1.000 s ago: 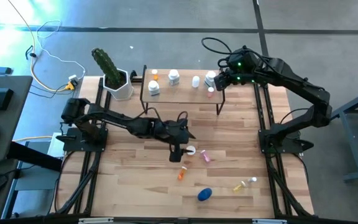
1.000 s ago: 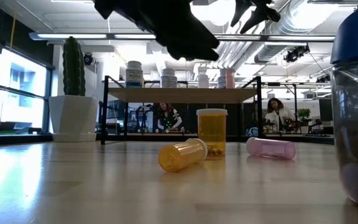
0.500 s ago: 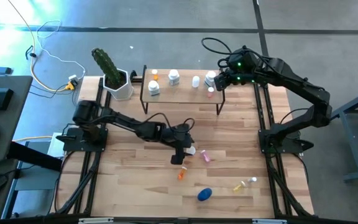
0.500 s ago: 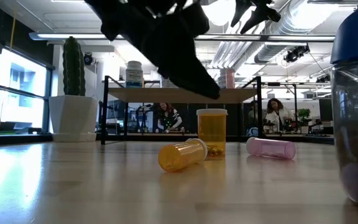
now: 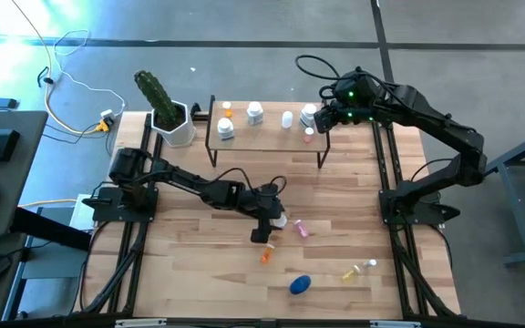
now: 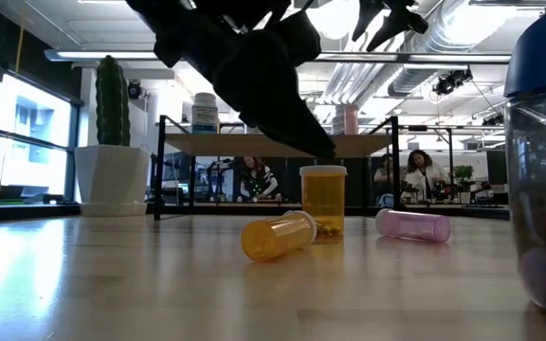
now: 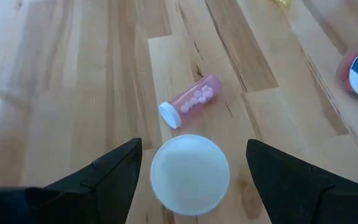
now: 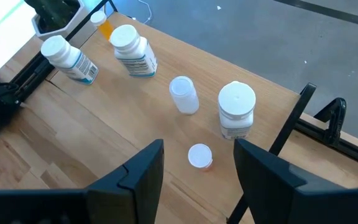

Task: Pick and place medicine bottles onto shelf by color
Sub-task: Put the top orange pill bottle on the shelf

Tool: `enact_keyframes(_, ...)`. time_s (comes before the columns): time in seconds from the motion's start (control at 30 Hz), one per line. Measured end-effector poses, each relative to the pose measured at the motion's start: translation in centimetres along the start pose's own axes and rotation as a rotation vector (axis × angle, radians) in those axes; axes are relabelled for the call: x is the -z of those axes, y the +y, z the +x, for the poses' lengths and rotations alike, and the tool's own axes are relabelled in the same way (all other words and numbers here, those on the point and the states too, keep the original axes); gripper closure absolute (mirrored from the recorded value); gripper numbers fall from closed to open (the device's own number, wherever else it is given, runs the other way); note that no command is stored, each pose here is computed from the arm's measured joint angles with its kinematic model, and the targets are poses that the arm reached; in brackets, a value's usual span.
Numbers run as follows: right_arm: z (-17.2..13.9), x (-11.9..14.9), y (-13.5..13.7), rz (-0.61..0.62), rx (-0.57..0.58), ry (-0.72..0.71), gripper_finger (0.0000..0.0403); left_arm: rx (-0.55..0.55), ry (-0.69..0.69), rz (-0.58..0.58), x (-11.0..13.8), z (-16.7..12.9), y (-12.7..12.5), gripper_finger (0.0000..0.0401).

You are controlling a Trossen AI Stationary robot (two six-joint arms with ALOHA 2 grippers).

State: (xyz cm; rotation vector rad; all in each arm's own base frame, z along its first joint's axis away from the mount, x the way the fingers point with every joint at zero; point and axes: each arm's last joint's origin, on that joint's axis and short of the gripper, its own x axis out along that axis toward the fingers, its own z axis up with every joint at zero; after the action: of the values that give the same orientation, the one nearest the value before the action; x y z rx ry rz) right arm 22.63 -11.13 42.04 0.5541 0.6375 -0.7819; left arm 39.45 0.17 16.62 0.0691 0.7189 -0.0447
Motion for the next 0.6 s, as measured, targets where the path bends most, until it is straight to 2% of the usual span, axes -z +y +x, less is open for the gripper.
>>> enact_keyframes(0.23, 0.0, 0.0, 0.0, 0.002, 0.001, 0.0, 0.0217, -0.01, 0.047, -0.018, 1.1, 1.2, 0.0, 0.0121)
enact_keyframes(0.6, 0.0, 0.0, 0.0, 0.002, 0.001, 0.001, 0.0217, 0.014, 0.017, -0.047, 1.0, 1.5, 0.1, 0.0123)
